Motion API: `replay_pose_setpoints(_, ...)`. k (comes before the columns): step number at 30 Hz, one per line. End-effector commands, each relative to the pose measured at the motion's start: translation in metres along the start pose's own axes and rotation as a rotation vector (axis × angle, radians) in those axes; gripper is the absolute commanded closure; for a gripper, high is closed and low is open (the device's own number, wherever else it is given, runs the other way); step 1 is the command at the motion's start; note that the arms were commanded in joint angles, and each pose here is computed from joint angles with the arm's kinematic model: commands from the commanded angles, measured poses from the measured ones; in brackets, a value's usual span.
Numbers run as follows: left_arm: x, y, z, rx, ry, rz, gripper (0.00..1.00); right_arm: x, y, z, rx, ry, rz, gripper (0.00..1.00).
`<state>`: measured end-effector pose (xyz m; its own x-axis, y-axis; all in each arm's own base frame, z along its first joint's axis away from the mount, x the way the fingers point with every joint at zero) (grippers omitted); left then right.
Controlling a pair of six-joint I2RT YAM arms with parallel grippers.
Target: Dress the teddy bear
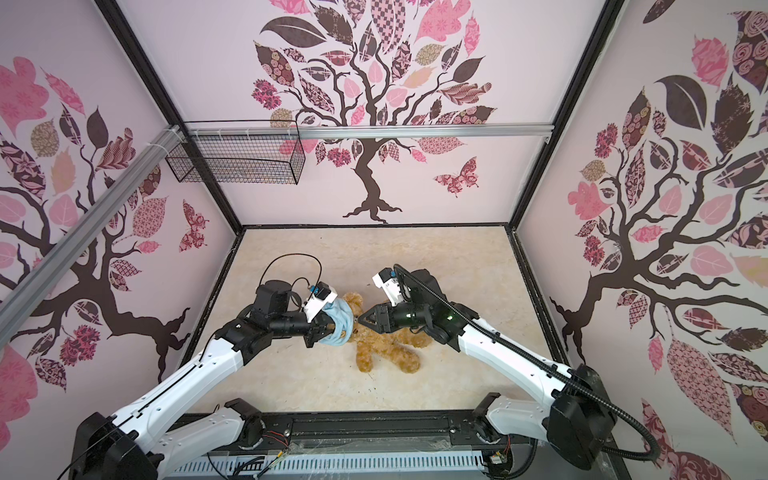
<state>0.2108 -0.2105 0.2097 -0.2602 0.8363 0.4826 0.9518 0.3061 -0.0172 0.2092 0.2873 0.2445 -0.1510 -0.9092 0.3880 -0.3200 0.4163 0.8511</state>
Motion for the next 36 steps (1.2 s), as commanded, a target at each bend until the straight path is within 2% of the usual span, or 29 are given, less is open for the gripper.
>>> replay_pose_setpoints(1,0.0,-0.003,-0.001,-0.059,-0.021,-0.002,1.0,-0.002,0.023,-0.011,0.024,0.01,-0.09,0.6)
replay_pose_setpoints(21,-0.004,-0.008,0.001,-0.077,-0.01,0.02,1.0,-0.031,0.014,-0.022,0.006,0.067,-0.098,0.71)
replay_pose_setpoints(23,-0.004,-0.008,0.002,-0.076,-0.006,0.02,1.0,-0.034,0.014,-0.021,-0.001,0.074,-0.109,0.74)
replay_pose_setpoints(25,-0.005,-0.008,0.003,-0.08,0.003,0.019,1.0,-0.034,0.016,-0.021,-0.013,0.07,-0.133,0.82)
replay_pose_setpoints(31,-0.006,-0.008,0.006,-0.09,0.026,0.007,1.0,-0.028,0.015,-0.031,-0.079,-0.007,-0.169,1.0)
replay_pose_setpoints(36,-0.004,-0.012,0.004,-0.105,0.018,0.01,1.0,-0.012,-0.012,-0.049,-0.189,-0.146,-0.096,1.0)
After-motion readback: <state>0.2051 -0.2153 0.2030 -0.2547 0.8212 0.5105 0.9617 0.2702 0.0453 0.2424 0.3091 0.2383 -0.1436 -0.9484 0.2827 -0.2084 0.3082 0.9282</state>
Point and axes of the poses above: each gripper's point midway between its finger pads, its own x axis back along the fingers, its own y axis along the line the jaws close on, z = x × y, the point moved 3 cm from there along x, back along the fingers, and after that the axes turned 15 degrees about -x, right-handed, at the moved point
